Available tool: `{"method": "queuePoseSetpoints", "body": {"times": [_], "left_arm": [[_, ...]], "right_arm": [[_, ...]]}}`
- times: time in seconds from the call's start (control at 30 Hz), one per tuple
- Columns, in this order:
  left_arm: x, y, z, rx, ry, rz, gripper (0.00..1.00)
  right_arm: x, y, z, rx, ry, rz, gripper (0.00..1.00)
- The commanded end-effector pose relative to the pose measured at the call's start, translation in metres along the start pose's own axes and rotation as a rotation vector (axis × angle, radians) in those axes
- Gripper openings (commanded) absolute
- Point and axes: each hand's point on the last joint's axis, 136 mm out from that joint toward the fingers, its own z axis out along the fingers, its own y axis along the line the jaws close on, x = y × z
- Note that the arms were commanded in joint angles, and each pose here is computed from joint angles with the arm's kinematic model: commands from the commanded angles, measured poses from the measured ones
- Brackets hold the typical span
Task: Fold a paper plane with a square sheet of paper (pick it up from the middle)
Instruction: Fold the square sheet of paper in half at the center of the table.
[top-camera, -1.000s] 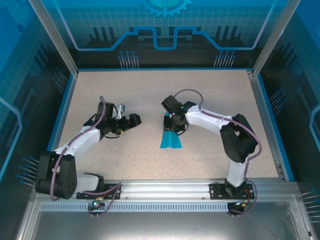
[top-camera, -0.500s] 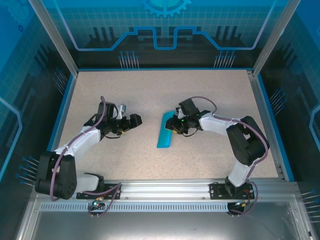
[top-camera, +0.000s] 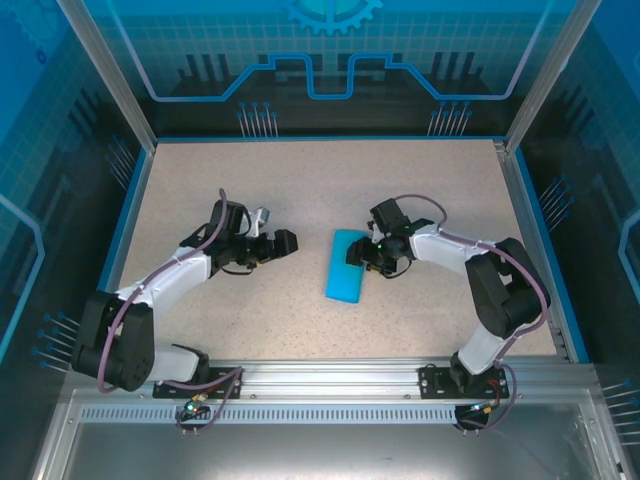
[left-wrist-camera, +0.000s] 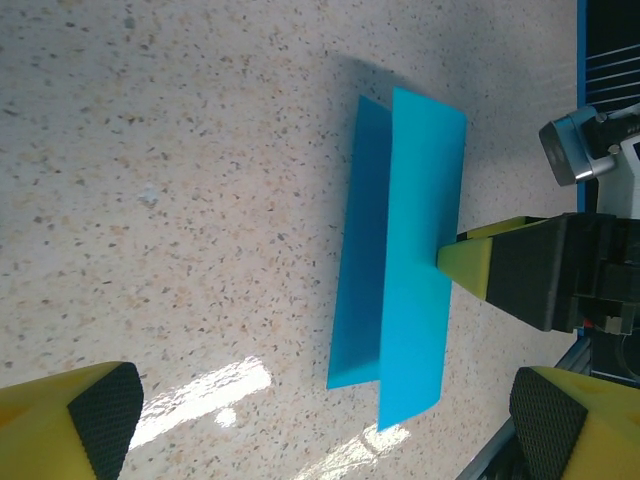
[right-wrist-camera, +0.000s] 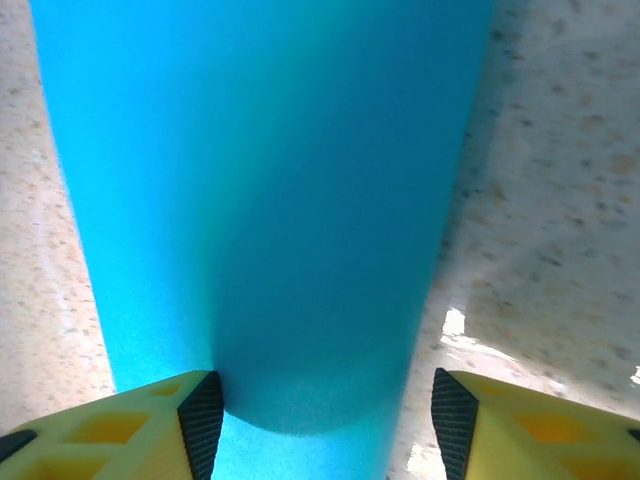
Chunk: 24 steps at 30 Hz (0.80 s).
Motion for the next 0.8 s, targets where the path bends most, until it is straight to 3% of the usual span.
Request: {"method": "queuePoseSetpoints", "body": {"times": [0.0, 0.77], "left_arm": [[-0.003, -0.015, 0.003, 0.035, 0.015, 0.019, 0.98], [-0.002, -0.026, 0.016, 0.037, 0.022, 0.049, 0.98]], "right_arm": [[0.001, -0.014, -0.01, 0.09, 0.0, -0.012, 0.62], [0.004, -0.022, 0.007, 0.092, -0.029, 0.097, 0.64]]}}
